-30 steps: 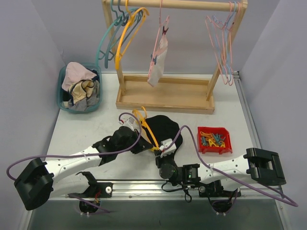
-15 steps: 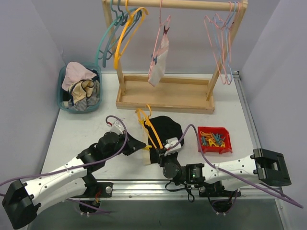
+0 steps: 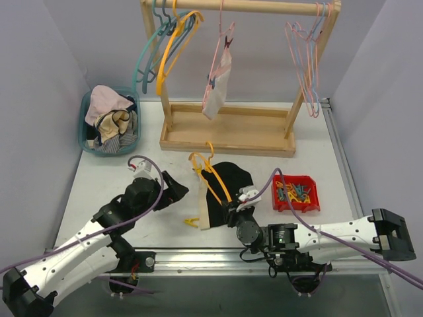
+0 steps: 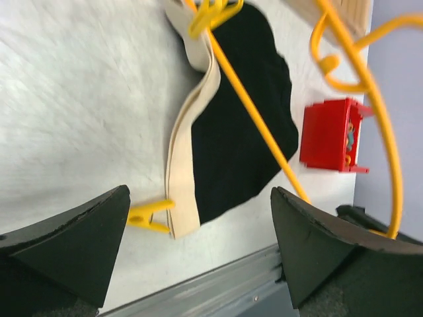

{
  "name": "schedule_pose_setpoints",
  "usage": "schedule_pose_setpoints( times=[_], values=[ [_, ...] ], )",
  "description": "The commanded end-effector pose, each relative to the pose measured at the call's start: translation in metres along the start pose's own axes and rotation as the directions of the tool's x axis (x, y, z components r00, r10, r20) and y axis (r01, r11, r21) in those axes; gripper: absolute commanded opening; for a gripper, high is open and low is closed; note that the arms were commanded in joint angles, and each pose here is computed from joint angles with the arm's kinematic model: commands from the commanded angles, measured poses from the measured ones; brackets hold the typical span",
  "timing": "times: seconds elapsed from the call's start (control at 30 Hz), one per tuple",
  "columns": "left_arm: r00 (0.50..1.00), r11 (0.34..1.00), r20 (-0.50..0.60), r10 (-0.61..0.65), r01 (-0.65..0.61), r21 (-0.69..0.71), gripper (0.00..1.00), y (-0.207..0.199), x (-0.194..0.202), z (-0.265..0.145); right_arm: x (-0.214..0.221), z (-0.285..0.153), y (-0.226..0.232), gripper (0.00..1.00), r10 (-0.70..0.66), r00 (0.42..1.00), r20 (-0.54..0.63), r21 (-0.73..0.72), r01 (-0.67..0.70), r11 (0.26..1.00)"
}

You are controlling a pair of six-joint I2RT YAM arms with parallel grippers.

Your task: Remove the underwear clipped to the hanger

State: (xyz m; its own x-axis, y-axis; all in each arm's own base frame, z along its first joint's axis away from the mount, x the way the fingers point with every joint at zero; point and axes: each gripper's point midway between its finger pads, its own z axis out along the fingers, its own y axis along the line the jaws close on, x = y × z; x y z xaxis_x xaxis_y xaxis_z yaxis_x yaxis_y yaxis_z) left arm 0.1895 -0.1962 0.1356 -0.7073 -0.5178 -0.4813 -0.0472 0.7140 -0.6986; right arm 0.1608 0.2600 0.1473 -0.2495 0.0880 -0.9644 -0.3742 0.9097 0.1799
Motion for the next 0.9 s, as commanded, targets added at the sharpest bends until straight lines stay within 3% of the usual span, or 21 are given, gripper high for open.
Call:
schedule_pose_setpoints(
  times=[0.0,0.27,0.43,0.67,0.87],
  values=[
    [0.992,0.997,0.098,0.075,-0.073,-0.017,0.95,-0.012,-0.04,-0.014,-0.01,-0.001,-0.005,0.0,0.007,1.0,0.018,0.026,-0.007,1.0],
    [0.993,0.992,0.028,0.119,-0.12,0.037,0.94,-0.024,-0.061,0.037,-0.006,0.001,0.001,0.0,-0.016,1.0,0.001,0.011,0.016,1.0],
    [0.982,0.982,-0.033,0.186,-0.187,-0.018,0.94,-0.031,-0.07,0.076,-0.004,0.002,0.004,0.0,-0.02,1.0,-0.002,-0.002,0.02,1.0],
    [0.972,0.972,0.028,0.232,-0.23,-0.049,0.94,-0.039,-0.09,0.094,0.0,0.006,0.013,0.0,-0.025,1.0,-0.003,-0.016,0.025,1.0],
    [0.969,0.963,-0.002,0.246,-0.244,-0.115,0.94,-0.023,-0.087,0.115,-0.003,0.005,0.013,0.0,-0.011,1.0,0.009,-0.016,0.011,1.0]
  ],
)
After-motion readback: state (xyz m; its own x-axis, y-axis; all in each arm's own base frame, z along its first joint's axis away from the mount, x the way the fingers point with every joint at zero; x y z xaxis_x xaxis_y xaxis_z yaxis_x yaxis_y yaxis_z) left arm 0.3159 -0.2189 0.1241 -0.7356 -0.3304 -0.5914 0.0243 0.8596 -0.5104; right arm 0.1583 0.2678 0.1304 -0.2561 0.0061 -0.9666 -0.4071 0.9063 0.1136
